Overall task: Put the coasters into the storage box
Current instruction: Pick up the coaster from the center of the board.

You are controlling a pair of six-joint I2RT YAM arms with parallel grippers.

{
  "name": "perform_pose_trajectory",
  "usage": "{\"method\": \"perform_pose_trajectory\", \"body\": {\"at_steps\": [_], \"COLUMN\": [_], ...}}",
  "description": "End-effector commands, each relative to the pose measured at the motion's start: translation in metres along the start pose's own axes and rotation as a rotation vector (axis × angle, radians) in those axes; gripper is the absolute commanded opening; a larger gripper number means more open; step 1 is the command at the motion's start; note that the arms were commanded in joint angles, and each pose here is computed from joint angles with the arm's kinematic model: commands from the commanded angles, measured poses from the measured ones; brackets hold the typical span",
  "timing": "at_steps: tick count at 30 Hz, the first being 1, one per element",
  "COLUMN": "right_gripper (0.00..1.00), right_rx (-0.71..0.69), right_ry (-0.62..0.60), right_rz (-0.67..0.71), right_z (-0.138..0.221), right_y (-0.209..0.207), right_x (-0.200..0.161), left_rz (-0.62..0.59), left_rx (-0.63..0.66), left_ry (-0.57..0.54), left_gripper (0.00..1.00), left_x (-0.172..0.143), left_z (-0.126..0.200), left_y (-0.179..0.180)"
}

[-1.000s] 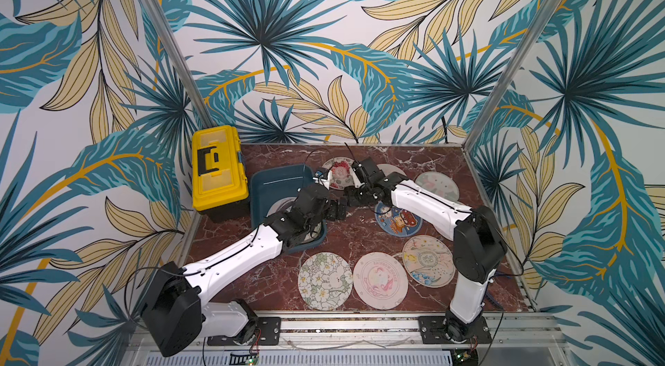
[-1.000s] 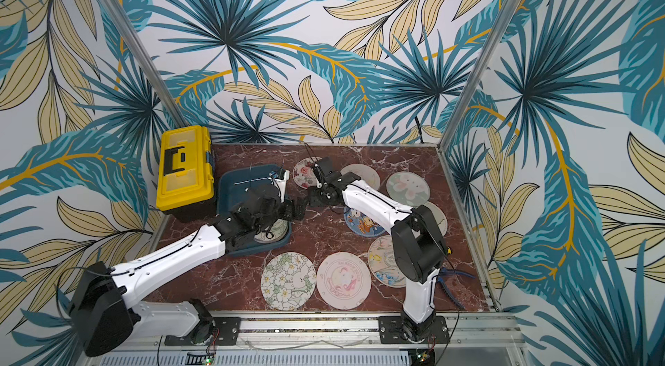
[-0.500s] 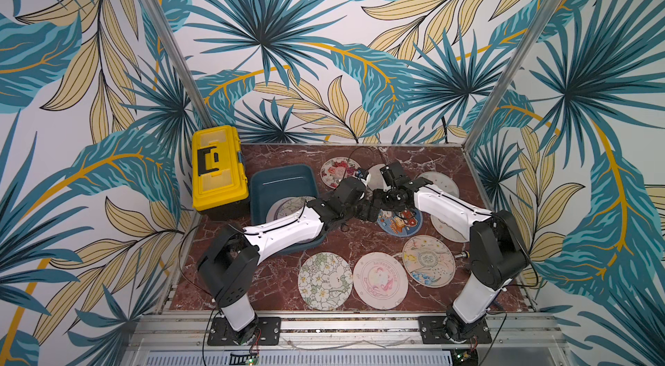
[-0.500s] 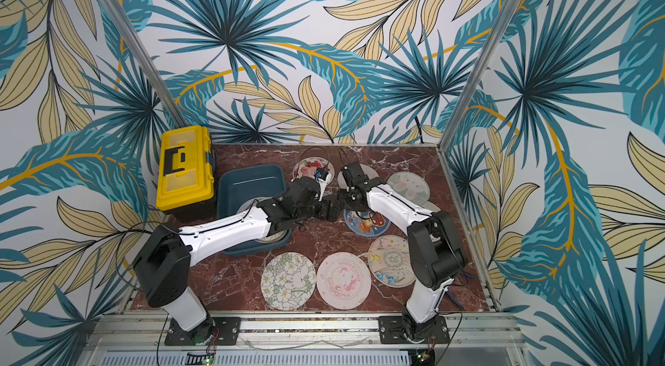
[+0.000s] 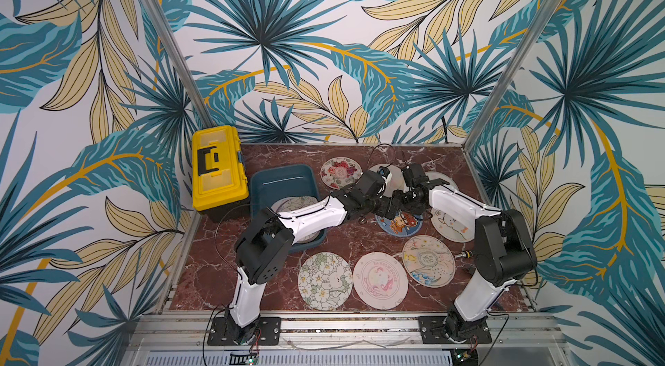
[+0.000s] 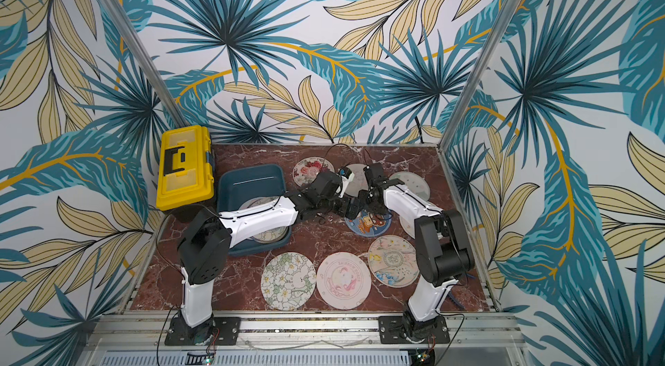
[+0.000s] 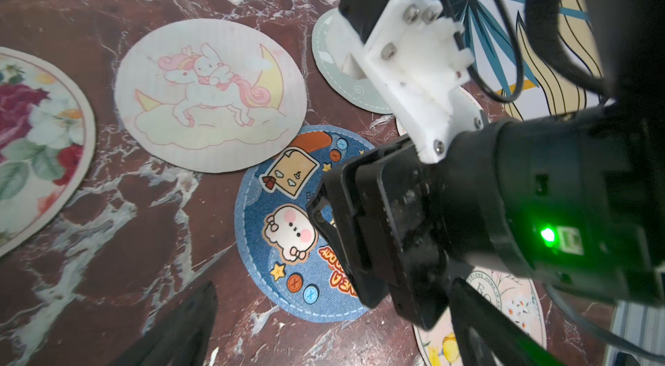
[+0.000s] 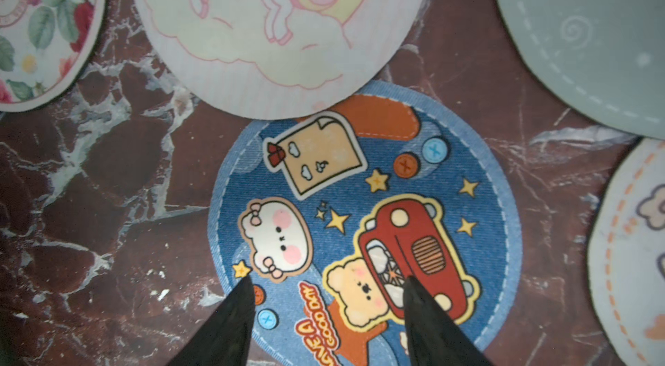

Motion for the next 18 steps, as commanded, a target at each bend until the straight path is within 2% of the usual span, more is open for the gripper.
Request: {"method": "perform_pose_trajectory", "body": {"at_steps": [1, 8, 18], "right_gripper": [0.66, 0.66, 0.66], "right_rx": [-0.007, -0.065, -0.070], "right_ry": [-0.009, 0.014, 0.024], "right_rz": [0.005, -0.014, -0.075], "right_z": [0.007, -0.003, -0.011], "right_y": [-0.007, -0.022, -0.047], "right_x": [0.000, 0.001, 0.009], "left_rz": [-0.026, -0.050, 0.017], "left_rx": [0.046, -0.046, 0.002], "left_ry": [0.122, 0.061, 0.078], "left_gripper": [1.00, 1.00, 1.00], "left_x": [-0.020, -0.007, -0.012], "left_z": [-0.014, -0.008, -0.029], "left_y": [0.016, 0.003, 0.019]}}
Point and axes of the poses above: each gripper's point midway between its finger pads, its own z axis back along the fingers, its own y axis along the line the jaws close on, x = y × z, the point moved 9 cm from there along z, back along the fingers, and after that the axes turned 8 degrees about z, right-handed, at the moved point
